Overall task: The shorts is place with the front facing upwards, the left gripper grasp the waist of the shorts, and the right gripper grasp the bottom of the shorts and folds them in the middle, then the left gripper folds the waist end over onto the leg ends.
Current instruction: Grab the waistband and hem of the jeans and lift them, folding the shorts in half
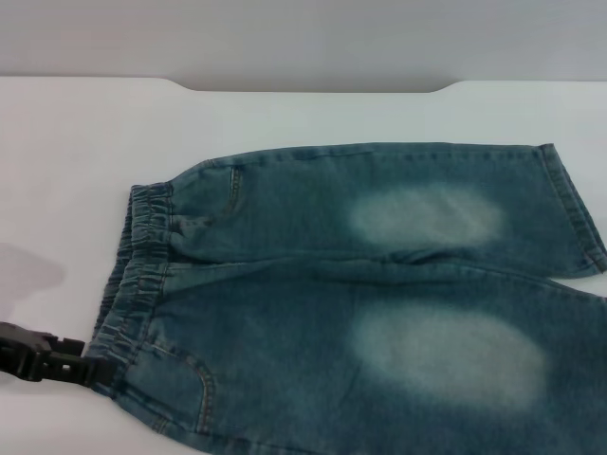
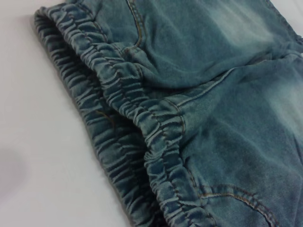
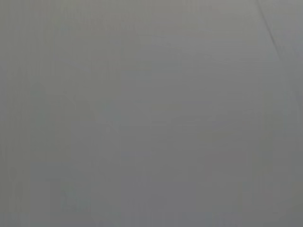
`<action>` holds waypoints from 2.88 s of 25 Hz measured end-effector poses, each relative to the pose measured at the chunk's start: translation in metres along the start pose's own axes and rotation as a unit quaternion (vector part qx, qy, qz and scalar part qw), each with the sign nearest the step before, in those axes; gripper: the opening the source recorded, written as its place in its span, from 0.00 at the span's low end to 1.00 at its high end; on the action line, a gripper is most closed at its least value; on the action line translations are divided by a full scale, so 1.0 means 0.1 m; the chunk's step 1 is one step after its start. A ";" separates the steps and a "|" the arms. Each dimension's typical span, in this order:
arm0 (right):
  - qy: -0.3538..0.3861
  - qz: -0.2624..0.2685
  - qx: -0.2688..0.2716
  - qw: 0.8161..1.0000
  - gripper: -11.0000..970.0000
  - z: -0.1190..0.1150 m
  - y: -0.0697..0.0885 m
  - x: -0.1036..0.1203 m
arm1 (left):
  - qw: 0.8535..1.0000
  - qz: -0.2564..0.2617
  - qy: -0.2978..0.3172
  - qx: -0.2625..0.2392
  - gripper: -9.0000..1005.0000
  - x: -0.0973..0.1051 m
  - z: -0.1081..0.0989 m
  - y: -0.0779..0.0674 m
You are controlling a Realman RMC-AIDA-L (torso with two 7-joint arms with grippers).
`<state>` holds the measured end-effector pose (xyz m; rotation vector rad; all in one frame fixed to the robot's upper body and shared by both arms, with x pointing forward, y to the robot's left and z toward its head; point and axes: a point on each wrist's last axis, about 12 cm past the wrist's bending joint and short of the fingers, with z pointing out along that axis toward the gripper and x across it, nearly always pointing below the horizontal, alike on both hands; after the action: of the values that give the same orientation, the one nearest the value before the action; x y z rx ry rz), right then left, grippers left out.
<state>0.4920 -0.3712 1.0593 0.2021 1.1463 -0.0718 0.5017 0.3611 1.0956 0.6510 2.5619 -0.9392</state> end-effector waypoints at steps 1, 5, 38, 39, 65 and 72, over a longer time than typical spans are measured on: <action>0.000 0.000 0.000 1.000 0.48 0.00 0.00 0.00 | 1.000 0.000 0.000 0.000 0.71 0.00 0.00 0.00; -0.001 -0.001 -0.001 1.000 0.48 0.01 -0.01 0.00 | 1.000 0.001 0.002 0.003 0.70 -0.01 0.04 -0.01; -0.005 -0.004 0.008 1.000 0.48 -0.01 -0.04 -0.02 | 0.999 0.014 0.050 0.002 0.49 -0.09 0.15 -0.04; -0.005 -0.004 0.008 1.000 0.48 -0.01 -0.04 -0.02 | 0.999 0.014 0.050 0.001 0.45 -0.09 0.16 -0.04; 0.090 0.145 -0.291 0.941 0.48 0.49 -0.15 -0.61 | 0.998 0.049 0.019 -0.029 0.05 -0.51 0.18 -0.04; 0.252 0.101 -0.421 0.865 0.48 0.78 0.00 -1.07 | 0.998 0.057 0.020 -0.026 0.05 -0.58 0.19 -0.07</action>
<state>0.5178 -0.3917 1.1881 -0.4706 1.5663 0.7030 0.5502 0.3262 1.1115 0.7994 2.5442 -0.8286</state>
